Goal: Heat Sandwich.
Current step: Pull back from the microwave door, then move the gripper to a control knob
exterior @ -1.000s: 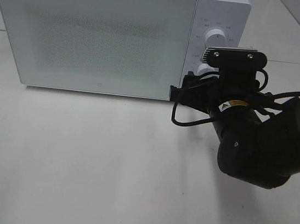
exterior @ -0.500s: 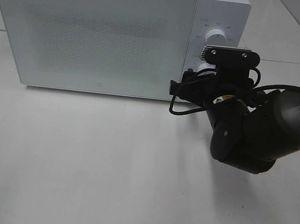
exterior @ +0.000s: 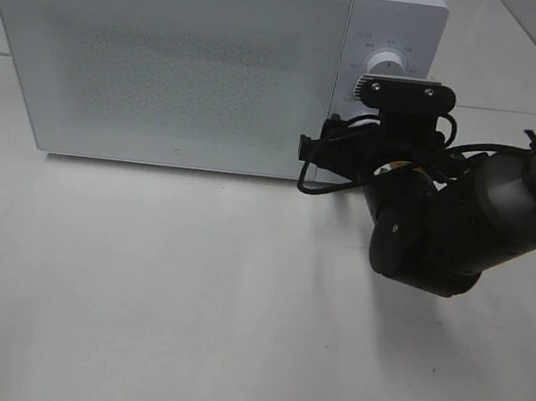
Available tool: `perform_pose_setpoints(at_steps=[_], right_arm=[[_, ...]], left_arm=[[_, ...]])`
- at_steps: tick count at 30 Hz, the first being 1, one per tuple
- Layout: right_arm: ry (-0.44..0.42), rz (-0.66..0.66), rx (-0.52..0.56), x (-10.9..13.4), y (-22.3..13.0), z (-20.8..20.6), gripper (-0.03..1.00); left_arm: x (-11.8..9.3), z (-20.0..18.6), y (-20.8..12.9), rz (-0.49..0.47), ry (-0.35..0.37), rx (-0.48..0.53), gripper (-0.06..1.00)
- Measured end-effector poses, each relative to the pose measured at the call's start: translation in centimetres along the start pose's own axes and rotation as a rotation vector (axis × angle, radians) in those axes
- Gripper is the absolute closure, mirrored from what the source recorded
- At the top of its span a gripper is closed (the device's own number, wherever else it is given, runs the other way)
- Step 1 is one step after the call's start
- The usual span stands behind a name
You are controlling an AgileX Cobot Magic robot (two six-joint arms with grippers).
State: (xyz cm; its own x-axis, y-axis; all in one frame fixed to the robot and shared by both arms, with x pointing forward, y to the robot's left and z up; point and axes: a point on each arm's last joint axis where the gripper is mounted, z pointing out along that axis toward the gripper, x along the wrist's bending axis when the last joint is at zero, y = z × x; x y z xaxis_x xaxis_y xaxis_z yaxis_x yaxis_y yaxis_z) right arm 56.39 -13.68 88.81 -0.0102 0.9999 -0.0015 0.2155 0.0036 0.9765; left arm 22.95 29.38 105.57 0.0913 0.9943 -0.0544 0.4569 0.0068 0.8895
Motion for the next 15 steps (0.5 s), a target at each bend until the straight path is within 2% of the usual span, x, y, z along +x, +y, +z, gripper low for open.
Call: perform_pose_setpoints(at_steps=[4, 8, 15], right_arm=[[-0.004, 0.003, -0.002, -0.04, 0.02, 0.00, 0.31], [-0.016, 0.021, -0.008, -0.11, 0.12, 0.05, 0.54], [-0.016, 0.031, -0.008, -0.11, 0.12, 0.05, 0.55]], left_arm=[[0.00, 0.00, 0.00, 0.000, 0.000, 0.000, -0.02], [0.00, 0.00, 0.00, 0.000, 0.000, 0.000, -0.02], [0.00, 0.00, 0.00, 0.000, 0.000, 0.000, -0.02]])
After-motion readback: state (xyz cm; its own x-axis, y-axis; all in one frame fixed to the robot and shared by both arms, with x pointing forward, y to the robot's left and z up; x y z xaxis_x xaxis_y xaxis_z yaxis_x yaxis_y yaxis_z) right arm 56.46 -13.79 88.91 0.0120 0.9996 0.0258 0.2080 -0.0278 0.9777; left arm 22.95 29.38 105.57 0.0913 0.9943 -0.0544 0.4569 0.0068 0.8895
